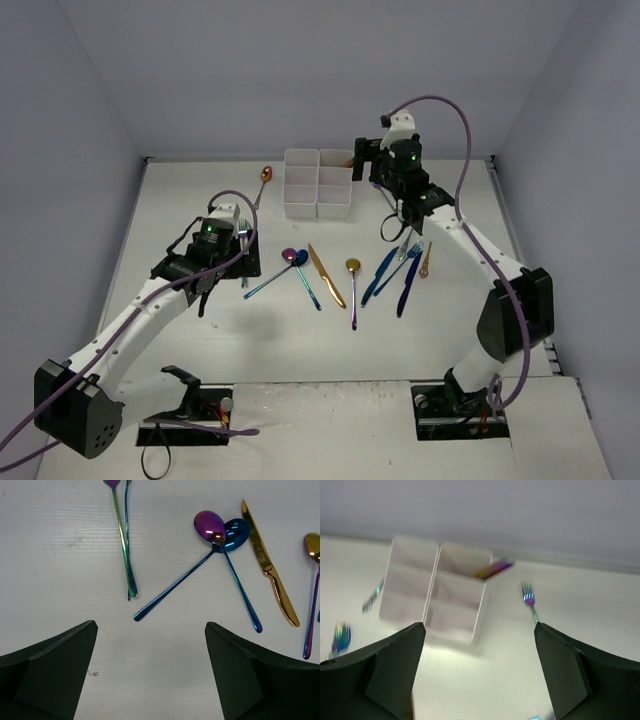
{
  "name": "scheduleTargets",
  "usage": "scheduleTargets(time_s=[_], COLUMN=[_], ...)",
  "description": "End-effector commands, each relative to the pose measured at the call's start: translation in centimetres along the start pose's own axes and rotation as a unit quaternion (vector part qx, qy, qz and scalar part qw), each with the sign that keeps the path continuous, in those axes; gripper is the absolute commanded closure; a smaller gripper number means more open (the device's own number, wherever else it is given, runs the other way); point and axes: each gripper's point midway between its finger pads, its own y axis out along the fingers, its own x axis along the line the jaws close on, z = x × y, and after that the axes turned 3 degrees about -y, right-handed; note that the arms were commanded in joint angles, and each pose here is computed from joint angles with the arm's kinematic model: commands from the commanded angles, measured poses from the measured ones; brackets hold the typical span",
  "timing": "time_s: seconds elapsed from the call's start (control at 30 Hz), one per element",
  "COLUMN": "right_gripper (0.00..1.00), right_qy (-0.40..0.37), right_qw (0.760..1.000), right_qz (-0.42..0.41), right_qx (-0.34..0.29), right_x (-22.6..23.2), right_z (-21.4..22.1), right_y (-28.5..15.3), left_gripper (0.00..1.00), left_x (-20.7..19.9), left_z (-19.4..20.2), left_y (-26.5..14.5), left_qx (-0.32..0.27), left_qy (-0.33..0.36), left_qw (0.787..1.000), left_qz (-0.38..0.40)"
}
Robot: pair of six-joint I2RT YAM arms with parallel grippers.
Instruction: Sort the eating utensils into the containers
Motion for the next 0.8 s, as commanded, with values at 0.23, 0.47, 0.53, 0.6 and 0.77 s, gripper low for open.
scheduleTargets(time_s=[0.23,0.47,0.53,0.6,0.77], right_gripper=[0.16,0.23,0.24,0.25,0.32], right_qy=[-0.114,-0.120,-0.129,-0.136,-0.145], right_qw=[0.936,0.902,0.893,0.883,0.870], right_qz=[-0.182,-0.195,-0.191,-0.185,-0.175], right_qx=[0.278,0.366,0.387,0.410,0.438], right_x=[8.4,11.8,12.3,12.4,12.5], right_z=[15.8,21.9,23.5,24.9,27.2], right_y=[-10.2,-11.2,-11.0,-11.1,-11.1], left_gripper=[0.13,0.13,0.13,0.13,0.13], left_x=[-0.4,0.7,1.1,1.7,2.4], left_z=[-4.9,-6.0,-5.6,-5.4,-5.3], left_y=[-2.3,-3.2,-3.0,-2.9,-2.7], left_qx=[-0.090,-0.123,-0.127,-0.131,-0.133], left_qy=[0.075,0.095,0.092,0.091,0.092], left_qw=[0.993,0.988,0.988,0.987,0.986], left_qz=[0.020,0.000,-0.009,-0.021,-0.038])
